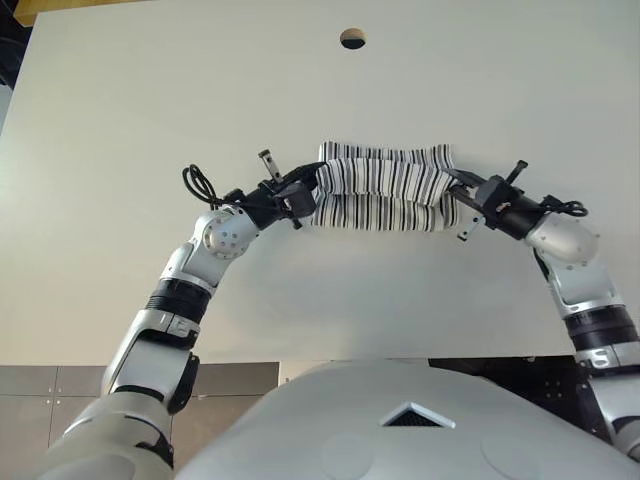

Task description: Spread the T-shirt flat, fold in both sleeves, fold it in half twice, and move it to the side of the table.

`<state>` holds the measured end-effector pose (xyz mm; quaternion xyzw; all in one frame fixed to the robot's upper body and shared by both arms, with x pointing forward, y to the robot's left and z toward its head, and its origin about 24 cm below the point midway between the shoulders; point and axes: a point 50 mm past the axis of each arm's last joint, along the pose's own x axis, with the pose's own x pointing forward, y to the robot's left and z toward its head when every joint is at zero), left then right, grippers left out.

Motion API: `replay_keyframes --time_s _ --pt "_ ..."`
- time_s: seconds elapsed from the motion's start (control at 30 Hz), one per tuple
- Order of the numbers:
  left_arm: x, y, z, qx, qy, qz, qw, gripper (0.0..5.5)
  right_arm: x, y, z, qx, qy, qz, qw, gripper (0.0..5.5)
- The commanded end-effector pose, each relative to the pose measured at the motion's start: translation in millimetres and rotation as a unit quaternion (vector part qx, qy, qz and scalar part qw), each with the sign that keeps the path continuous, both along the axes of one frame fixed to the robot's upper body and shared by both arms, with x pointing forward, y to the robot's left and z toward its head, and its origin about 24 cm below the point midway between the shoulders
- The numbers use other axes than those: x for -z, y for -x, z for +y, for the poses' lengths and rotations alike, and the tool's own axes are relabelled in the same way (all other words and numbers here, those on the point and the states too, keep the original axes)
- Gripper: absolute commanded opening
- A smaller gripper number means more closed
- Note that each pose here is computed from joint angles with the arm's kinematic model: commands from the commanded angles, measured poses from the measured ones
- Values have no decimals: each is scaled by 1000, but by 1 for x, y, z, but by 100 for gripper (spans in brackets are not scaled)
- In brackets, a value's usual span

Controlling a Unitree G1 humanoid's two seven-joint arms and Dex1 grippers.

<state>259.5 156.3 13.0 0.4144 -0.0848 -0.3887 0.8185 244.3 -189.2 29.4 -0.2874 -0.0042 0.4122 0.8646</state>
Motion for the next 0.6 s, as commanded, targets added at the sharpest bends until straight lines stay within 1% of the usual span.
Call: replay_keyframes --time_s 0.03,0.07,0.1,0.17,0.33,0.47,0.5,0.53,0.6 --pt "13 0 4 -7 -27 16 999 10 -1 -18 0 27 15 -17 999 13" --pt "14 -1 4 -8 -28 15 999 10 0 -20 1 34 18 -22 999 13" --pt "14 -2 3 -9 -26 15 1000 42 1 -24 2 40 20 -24 999 50" --pt "14 -4 1 -10 -15 11 1000 77 3 -28 2 52 20 -27 998 89" --pt "3 -15 -1 -47 33 -23 998 161 -2 -38 8 58 0 -37 998 182" --pt "-4 -30 -2 -97 68 -42 992 218 -3 -41 3 84 -18 -35 996 249" --pt "-4 -32 -1 -103 70 -40 991 243 -4 -42 1 92 -20 -34 995 278" --pt "-4 -36 -1 -112 68 -40 991 246 -4 -44 0 98 -19 -33 994 292" --pt "-4 -44 1 -132 55 -45 989 246 -4 -52 0 116 -18 -33 992 292"
